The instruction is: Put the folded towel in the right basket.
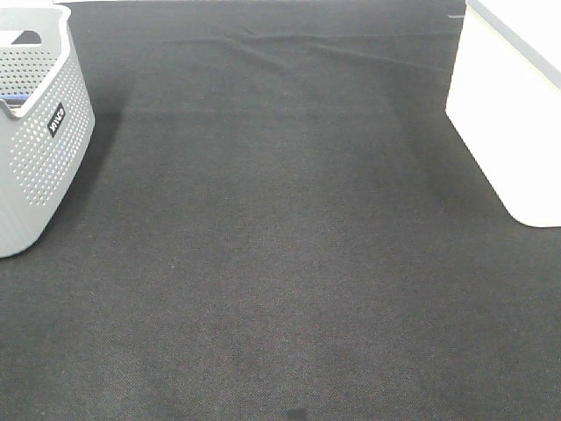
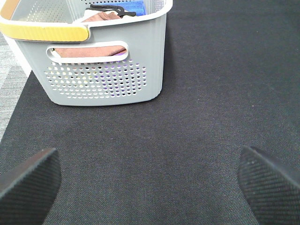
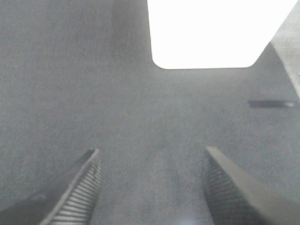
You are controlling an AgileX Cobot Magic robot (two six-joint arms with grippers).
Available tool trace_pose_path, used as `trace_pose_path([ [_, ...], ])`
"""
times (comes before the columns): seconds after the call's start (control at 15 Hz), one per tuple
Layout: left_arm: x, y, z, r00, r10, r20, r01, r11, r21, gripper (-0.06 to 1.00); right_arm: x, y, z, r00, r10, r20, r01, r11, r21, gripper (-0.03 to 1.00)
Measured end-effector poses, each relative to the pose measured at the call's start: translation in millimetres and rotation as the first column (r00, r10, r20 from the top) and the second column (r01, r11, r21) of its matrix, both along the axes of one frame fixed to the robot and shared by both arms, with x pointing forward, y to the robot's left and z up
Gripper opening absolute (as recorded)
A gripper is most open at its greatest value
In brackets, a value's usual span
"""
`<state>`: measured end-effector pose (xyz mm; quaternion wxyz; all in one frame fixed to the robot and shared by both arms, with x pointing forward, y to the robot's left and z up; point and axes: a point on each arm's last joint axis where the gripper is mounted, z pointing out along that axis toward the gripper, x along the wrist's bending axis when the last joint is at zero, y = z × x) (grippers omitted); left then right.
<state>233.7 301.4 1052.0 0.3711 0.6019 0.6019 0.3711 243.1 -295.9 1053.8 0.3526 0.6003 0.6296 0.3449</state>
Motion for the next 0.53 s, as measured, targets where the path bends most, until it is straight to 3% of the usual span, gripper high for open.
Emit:
trace_pose_path([
  [0.53, 0.0, 0.0, 0.0, 1.000, 0.000, 0.000, 0.000, 1.000, 0.000, 0.97, -0.3, -0.1, 0.0, 1.000, -0.001, 0.002, 0.001, 1.000, -0.001, 0.60],
])
